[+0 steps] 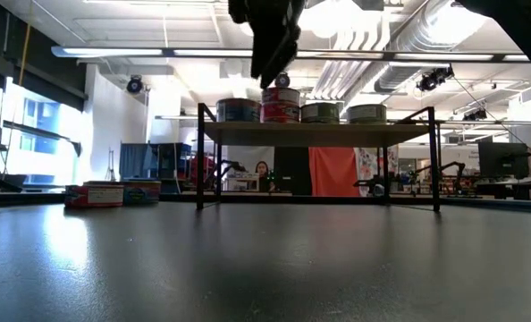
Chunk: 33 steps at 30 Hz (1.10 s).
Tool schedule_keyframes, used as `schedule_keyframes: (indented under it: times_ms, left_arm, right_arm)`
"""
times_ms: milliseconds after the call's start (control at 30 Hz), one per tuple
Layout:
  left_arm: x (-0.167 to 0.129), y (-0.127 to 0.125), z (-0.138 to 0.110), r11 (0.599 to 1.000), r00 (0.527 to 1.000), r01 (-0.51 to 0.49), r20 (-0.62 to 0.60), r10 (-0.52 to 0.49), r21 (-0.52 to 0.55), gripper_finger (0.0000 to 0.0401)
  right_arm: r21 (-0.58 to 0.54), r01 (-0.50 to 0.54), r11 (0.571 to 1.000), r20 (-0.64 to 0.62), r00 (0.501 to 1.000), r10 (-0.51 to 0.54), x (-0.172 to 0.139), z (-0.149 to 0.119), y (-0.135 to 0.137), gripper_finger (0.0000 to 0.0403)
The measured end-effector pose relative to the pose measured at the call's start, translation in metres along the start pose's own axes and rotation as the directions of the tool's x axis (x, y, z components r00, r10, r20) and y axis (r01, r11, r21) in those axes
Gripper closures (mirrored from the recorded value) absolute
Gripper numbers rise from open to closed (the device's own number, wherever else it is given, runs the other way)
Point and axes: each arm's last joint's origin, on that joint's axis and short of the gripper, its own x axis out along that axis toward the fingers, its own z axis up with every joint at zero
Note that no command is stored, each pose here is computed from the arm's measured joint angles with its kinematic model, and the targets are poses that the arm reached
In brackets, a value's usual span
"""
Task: Stack canned seafood by type on shelf
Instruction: Put the blue-pink tuna can on the shelf
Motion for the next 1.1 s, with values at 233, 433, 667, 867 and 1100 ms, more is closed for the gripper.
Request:
schedule_keyframes:
  times_ms: [233,433,667,867,1100]
  left_arm:
    - [0.009,0.001,-0.003,0.997,0.999,-0.052,-0.003,0.052,-0.055,0.0401]
    - [0.021,0.010,-0.005,0.971,0.982,-0.182,0.020,0.187,-0.155,0.0401]
    - [0.029,0.022,-0.018,0.946,0.953,-0.298,-0.087,0.289,-0.125,0.0401]
    - [0.034,0.027,-0.024,0.931,0.932,-0.353,-0.125,0.340,-0.092,0.0401]
    - [0.036,0.030,-0.024,0.925,0.924,-0.373,-0.121,0.363,-0.071,0.0401]
  right_arm:
    - [-0.076,0.002,0.997,0.062,0.998,0.003,0.000,0.006,0.000,0.0082]
    - [0.038,0.030,0.999,0.061,0.998,-0.032,0.000,0.006,-0.007,0.0174]
    - [0.129,0.211,0.969,0.018,0.976,-0.215,0.010,0.005,-0.012,0.0383]
    - [0.189,0.190,0.963,0.013,0.980,-0.196,0.020,0.008,-0.033,0.0398]
    - [0.252,0.117,0.961,0.044,0.990,-0.133,0.027,0.012,-0.043,0.0402]
